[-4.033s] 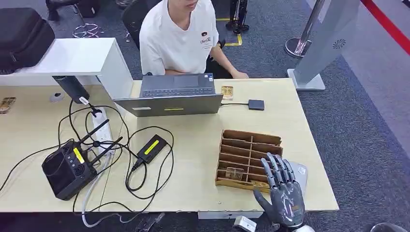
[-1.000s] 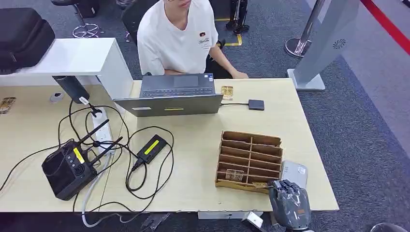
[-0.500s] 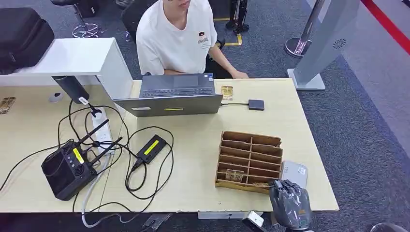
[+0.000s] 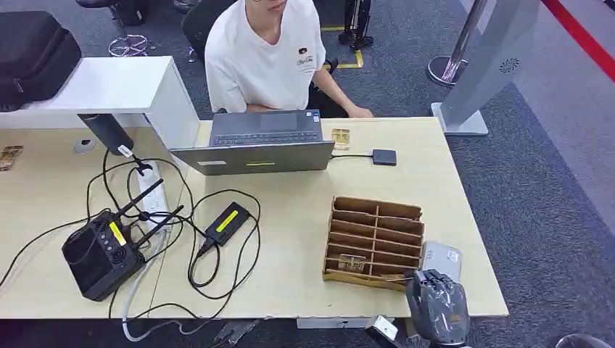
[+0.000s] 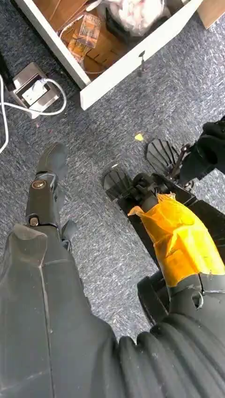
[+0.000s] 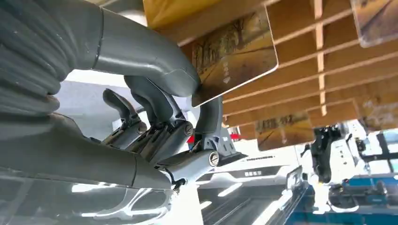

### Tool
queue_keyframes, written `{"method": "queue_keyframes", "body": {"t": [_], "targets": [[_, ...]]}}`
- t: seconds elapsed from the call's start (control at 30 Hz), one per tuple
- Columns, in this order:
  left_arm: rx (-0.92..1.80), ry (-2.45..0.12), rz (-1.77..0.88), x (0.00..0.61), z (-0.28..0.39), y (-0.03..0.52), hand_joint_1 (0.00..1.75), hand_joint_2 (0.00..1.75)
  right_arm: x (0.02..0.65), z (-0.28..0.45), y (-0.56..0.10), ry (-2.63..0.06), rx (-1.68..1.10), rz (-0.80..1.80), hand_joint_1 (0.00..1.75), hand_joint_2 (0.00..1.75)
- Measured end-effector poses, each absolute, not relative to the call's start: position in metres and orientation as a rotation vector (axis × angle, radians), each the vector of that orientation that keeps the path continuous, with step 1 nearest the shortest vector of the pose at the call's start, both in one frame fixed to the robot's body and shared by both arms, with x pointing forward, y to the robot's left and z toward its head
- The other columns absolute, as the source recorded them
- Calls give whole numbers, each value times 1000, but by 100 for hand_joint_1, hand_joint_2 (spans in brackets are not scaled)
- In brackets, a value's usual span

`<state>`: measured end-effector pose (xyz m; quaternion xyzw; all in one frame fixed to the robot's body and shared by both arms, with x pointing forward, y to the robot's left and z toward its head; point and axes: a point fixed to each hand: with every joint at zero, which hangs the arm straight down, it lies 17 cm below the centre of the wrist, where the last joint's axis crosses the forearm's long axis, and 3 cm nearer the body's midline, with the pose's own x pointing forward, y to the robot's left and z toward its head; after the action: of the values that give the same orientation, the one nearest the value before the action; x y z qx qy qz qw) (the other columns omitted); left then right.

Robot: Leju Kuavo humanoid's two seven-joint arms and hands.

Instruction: Pass the card to the sensor for recognition and then transmit it.

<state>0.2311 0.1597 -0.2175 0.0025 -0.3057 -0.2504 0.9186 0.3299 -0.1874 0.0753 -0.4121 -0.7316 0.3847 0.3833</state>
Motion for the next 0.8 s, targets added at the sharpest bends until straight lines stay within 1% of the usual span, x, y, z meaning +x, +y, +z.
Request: {"method": "queue_keyframes", "body": {"t": [0.33,0.47,0.8], "targets": [[11,-630,-538,231,-217,160,0,175,332,106,-188,-1940,-1061,864,155,175],[12,-632,-553,232,-217,159,0,175,331,147,-187,-2039,-1071,732,155,175],[9,-641,-580,232,-217,157,0,175,328,190,-177,-2155,-1090,677,155,175]]}}
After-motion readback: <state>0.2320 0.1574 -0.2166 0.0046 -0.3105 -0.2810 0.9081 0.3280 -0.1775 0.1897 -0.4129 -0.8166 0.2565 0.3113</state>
